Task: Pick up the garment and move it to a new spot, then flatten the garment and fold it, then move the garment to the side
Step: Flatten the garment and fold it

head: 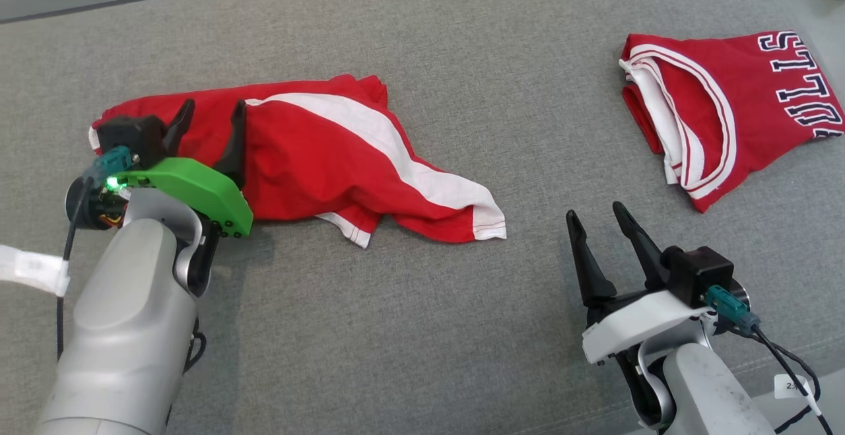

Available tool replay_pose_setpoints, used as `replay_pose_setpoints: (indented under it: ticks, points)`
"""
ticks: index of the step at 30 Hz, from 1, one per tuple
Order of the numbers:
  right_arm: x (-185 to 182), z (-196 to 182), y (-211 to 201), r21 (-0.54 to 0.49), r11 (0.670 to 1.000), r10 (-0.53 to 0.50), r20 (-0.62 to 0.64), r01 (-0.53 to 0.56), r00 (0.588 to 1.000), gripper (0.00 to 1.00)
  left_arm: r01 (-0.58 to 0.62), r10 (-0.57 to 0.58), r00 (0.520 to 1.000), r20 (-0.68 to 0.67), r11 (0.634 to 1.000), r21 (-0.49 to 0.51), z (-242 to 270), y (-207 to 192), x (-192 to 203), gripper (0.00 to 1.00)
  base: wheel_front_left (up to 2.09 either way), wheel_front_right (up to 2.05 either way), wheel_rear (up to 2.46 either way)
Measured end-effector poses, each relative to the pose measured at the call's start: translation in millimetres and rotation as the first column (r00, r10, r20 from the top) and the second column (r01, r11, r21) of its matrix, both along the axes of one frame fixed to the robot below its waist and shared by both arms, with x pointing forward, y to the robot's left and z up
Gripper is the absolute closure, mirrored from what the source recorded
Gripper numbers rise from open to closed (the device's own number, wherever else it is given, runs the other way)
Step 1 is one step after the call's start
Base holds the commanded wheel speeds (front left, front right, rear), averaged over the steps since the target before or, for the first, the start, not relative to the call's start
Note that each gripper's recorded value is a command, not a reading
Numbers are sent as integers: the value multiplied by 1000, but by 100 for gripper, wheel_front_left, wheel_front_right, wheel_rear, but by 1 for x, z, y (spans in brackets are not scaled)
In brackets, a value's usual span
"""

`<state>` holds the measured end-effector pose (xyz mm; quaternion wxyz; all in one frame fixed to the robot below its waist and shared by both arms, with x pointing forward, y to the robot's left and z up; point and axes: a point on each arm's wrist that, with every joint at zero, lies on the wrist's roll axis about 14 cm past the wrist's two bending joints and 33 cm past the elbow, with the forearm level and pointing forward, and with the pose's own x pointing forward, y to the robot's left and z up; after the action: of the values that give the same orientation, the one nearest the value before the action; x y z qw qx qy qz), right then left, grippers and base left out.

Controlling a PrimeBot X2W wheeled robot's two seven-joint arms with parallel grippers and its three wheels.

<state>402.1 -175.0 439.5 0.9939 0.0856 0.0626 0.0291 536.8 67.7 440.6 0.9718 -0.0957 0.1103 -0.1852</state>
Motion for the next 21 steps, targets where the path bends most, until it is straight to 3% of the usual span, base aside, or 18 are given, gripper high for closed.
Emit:
replay_pose_setpoints:
  ticks: [11,18,20,21]
  points:
    - [3,-10,-6,-4,1000,-16,-28,15,999,0,81,-81,977,-198,997,-7,-31,-21,10,0,0,0,0]
    - [7,-9,2,-1,1000,10,-23,-10,1000,0,110,-103,966,-237,994,17,-39,-18,1,0,0,0,0]
    - [8,-9,4,0,1000,15,-22,-15,1000,0,117,-109,964,-243,993,16,-40,-19,-1,27,0,0,0]
    - [8,-9,5,0,1000,17,-22,-17,1000,0,124,-115,963,-244,992,20,-41,-19,-3,51,0,0,0]
